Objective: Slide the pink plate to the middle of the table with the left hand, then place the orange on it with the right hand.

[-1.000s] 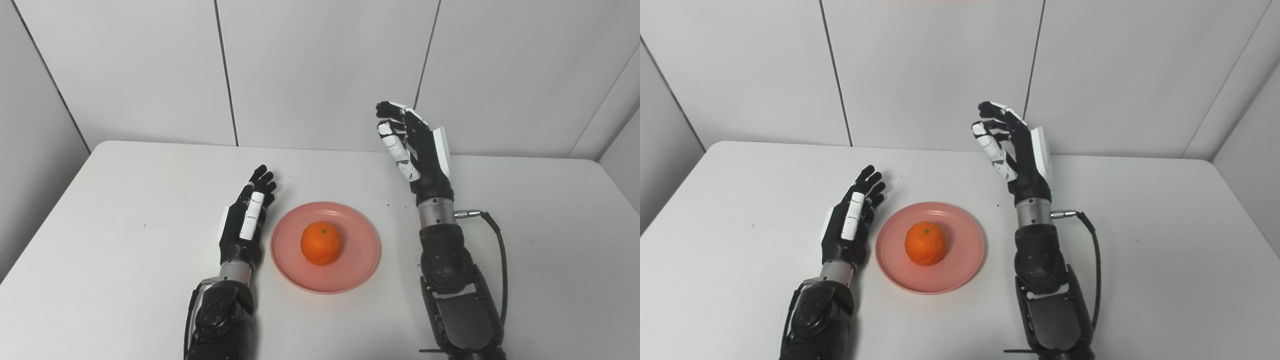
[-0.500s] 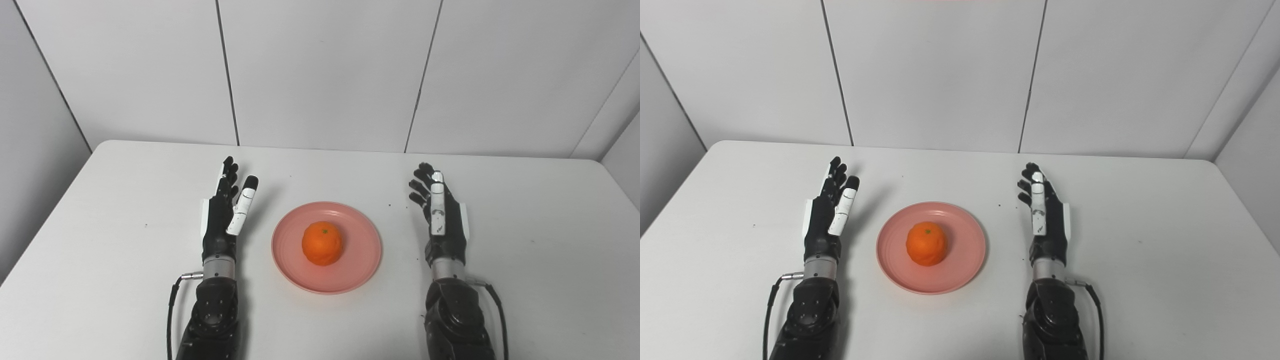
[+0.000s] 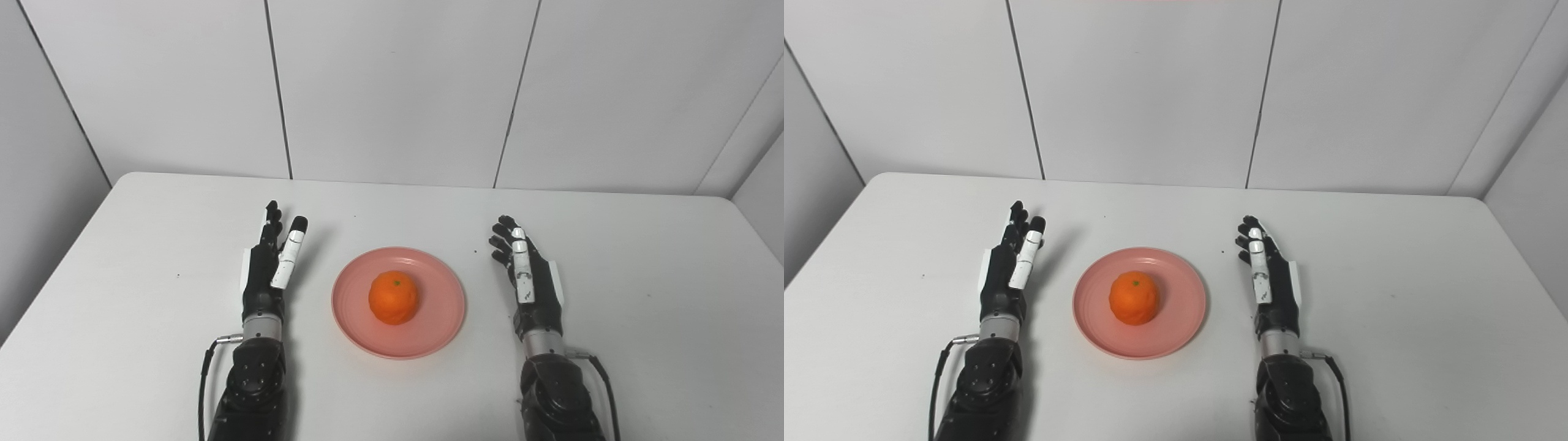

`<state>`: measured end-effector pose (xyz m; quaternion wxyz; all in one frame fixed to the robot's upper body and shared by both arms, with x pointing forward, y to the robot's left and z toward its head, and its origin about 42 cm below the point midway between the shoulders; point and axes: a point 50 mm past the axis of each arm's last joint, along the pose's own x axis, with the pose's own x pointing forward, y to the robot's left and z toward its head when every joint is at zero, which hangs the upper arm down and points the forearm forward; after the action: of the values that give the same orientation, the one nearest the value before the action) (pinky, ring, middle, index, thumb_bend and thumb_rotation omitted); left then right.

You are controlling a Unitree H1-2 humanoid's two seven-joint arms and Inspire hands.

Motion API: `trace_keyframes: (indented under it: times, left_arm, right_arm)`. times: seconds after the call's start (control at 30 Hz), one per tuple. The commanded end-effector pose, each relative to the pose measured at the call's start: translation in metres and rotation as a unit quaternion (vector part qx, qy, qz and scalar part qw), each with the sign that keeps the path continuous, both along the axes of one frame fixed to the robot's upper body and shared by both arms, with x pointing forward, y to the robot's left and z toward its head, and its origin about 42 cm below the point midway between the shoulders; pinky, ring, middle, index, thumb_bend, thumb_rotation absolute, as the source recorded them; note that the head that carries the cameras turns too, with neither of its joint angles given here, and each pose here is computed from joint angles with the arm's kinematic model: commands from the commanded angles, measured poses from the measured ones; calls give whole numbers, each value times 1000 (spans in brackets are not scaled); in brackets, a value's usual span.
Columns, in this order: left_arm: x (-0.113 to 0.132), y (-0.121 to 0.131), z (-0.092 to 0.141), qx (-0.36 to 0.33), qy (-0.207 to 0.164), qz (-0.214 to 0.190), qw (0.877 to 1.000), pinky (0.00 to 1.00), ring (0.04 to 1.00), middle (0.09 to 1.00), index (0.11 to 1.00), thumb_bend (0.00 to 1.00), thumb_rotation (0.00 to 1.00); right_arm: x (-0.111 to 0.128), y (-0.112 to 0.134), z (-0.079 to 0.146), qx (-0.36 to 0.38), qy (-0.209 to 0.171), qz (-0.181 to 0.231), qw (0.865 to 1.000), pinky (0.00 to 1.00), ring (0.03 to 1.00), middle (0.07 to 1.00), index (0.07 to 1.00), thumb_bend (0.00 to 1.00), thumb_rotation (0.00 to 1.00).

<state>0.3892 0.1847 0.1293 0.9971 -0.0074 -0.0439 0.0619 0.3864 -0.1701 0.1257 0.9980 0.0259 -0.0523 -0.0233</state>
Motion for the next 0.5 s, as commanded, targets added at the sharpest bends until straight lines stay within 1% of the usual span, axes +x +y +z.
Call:
trace_keyframes:
  times: [0.0,0.03,0.1,0.2,0.33,0.47]
  left_arm:
    - [5,-6,14,-8,-21,-21,1000,1000,1000,1000,989,817,838]
    - [5,-7,13,-10,-20,-25,999,1000,1000,998,985,841,841]
    - [5,-8,13,-13,-19,-29,999,1000,1000,995,980,860,842]
    - [5,-9,13,-12,-18,-35,999,1000,1000,991,979,850,844]
    - [4,-11,11,-15,-13,-41,999,1000,1000,989,978,804,845]
    - [3,-12,10,-15,-8,-46,999,1000,1000,994,980,803,849]
  right_arm:
    - [-12,-6,-23,-15,14,-3,1000,895,861,863,855,790,1000]
    - [-12,-6,-24,-19,13,-4,1000,923,873,868,857,793,1000]
    - [-12,-6,-25,-22,12,-4,1000,947,885,873,858,798,1000]
    - [-12,-6,-26,-24,11,-3,1000,951,894,879,860,801,1000]
    - [-12,-5,-27,-29,11,-3,1000,954,904,885,866,811,1000]
    - [-13,-5,-27,-18,12,-4,1000,956,902,889,870,821,1000]
